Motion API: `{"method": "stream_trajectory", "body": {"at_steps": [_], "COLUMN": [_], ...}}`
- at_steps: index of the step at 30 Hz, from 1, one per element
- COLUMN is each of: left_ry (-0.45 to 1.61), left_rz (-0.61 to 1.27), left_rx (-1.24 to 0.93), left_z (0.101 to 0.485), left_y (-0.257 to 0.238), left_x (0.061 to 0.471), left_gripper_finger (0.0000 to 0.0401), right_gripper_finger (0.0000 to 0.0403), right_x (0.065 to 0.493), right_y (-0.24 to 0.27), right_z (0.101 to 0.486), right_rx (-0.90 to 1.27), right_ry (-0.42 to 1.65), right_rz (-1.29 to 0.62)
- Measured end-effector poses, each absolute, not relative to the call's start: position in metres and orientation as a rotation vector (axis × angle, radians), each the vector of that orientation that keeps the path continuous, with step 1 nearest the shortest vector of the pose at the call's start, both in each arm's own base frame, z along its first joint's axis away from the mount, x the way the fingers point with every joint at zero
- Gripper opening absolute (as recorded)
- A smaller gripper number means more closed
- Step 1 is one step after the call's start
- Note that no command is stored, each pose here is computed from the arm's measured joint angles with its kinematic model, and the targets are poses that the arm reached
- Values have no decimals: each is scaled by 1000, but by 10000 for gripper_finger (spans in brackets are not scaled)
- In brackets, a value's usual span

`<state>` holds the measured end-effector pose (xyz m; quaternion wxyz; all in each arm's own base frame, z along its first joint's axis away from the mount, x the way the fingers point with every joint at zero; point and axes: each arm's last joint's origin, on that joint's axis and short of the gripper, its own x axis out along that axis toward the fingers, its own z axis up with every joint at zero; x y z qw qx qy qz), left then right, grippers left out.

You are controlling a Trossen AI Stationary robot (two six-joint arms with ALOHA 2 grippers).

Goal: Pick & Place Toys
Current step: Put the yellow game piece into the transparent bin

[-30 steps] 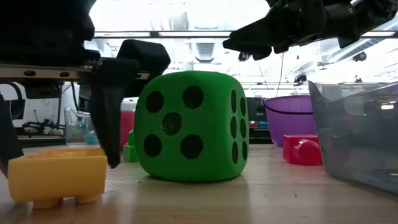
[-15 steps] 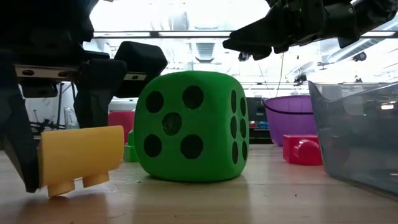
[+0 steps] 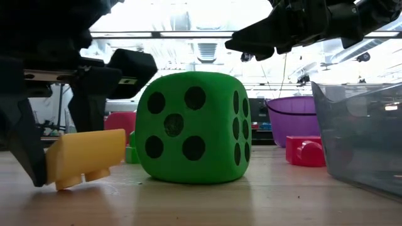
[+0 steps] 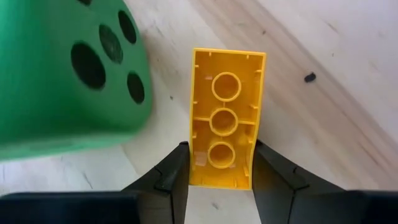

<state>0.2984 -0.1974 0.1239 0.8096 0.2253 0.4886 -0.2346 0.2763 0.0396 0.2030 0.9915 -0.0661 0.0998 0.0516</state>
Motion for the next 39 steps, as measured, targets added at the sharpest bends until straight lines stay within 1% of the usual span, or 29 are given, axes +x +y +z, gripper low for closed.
{"method": "stream_trajectory", "body": {"at_steps": [6,12,17,21,28,36,39], "left_ry": [946,640,403,318,212,207,216], "left_rz": [-478,-454,-338,-138,322,778,910], "left_rx": [422,283,216,195,147,37,-16], "left_z": [127,141,158,168,178,171,171], "left_y": [-189,-168,-137,-107,-47,30,61], "left_x": [275,246,218,199,177,162,155], "left_gripper_finger": [131,131,131,131,131,131,131], "right_gripper_finger": [203,203,203,203,203,203,203], "right_x": [276,276,276,276,276,276,276], "right_y": [40,40,40,40,40,40,40], "right_z": [203,203,203,203,203,203,203], "right_rx": [-133,-133,-132,-132,-132,-132,-132], "right_ry": [203,204,202,199,199,199,199], "right_rz": [104,104,104,104,104,104,104]}}
